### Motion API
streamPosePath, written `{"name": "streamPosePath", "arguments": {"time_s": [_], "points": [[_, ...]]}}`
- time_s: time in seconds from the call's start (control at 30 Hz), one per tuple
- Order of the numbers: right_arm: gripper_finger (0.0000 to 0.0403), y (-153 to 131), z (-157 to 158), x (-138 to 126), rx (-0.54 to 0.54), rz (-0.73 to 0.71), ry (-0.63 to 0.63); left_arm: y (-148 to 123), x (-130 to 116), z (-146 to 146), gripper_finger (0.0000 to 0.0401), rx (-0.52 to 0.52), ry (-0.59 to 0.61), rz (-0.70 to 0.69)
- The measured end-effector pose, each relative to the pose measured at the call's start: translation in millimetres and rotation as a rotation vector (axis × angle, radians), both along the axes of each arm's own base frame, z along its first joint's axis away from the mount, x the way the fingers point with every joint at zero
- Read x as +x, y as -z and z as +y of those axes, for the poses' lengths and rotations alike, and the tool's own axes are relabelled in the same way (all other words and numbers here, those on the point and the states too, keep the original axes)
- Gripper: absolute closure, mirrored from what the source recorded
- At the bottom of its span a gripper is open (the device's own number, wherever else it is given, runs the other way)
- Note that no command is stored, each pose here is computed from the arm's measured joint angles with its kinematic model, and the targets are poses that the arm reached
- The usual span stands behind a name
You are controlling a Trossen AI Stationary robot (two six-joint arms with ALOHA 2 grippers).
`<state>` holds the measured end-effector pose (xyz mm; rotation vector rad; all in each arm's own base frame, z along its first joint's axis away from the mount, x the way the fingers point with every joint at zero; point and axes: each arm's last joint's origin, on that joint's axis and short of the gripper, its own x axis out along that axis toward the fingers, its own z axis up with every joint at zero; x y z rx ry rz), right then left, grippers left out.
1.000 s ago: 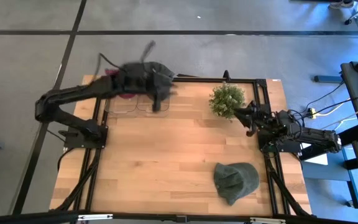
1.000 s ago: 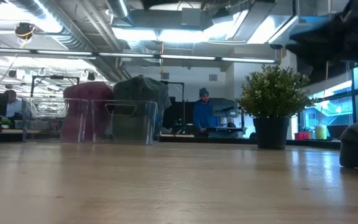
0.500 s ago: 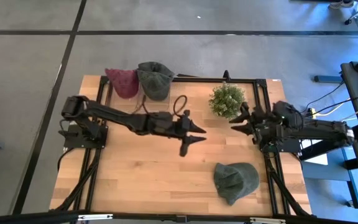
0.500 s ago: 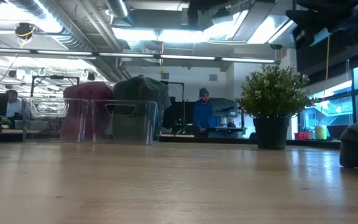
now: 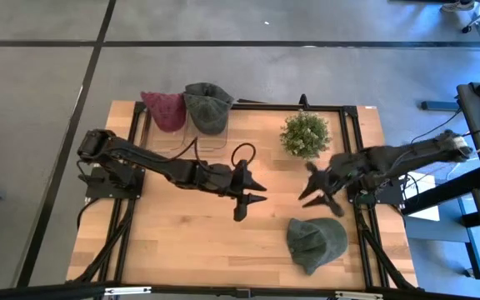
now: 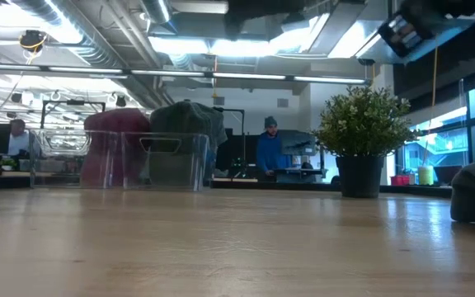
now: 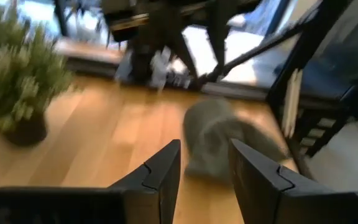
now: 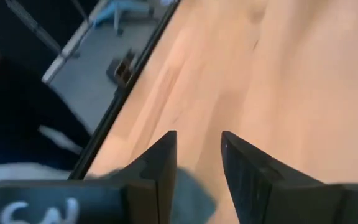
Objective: Pick & Place hat
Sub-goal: Put the black cap into the right transparent bin
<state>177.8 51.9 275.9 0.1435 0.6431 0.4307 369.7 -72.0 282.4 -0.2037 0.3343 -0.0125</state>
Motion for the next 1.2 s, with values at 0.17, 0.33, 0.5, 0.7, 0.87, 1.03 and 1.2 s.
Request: {"name": "streamPosePath", "arguments": {"time_s": [0.17, 0.33, 0.5, 0.7, 0.87, 1.03, 1.2], "points": [[0.0276, 33, 30, 13, 0.053, 0.244, -0.032, -5, -16, -19, 0.0273, 0.024, -0.016, 0.024], [0.0276, 67, 48, 23, 0.081, 0.462, 0.019, 15, -37, -32, 0.0273, 0.017, -0.101, 0.032], [0.0272, 89, 60, 38, 0.121, 0.526, -0.019, 25, -51, -36, 0.0273, -0.05, -0.191, -0.013], [0.0207, 102, 64, 49, 0.071, 0.493, -0.011, 23, -55, -42, 0.0274, -0.073, -0.185, -0.051], [0.0148, 107, 66, 50, 0.032, 0.487, -0.054, 23, -55, -42, 0.0274, -0.069, -0.187, -0.045], [0.0123, 106, 70, 50, 0.018, 0.45, -0.101, 24, -55, -42, 0.0274, -0.069, -0.185, -0.043], [0.0121, 106, 70, 50, 0.054, 0.474, -0.042, 24, -55, -42, 0.0274, -0.067, -0.185, -0.04]]}}
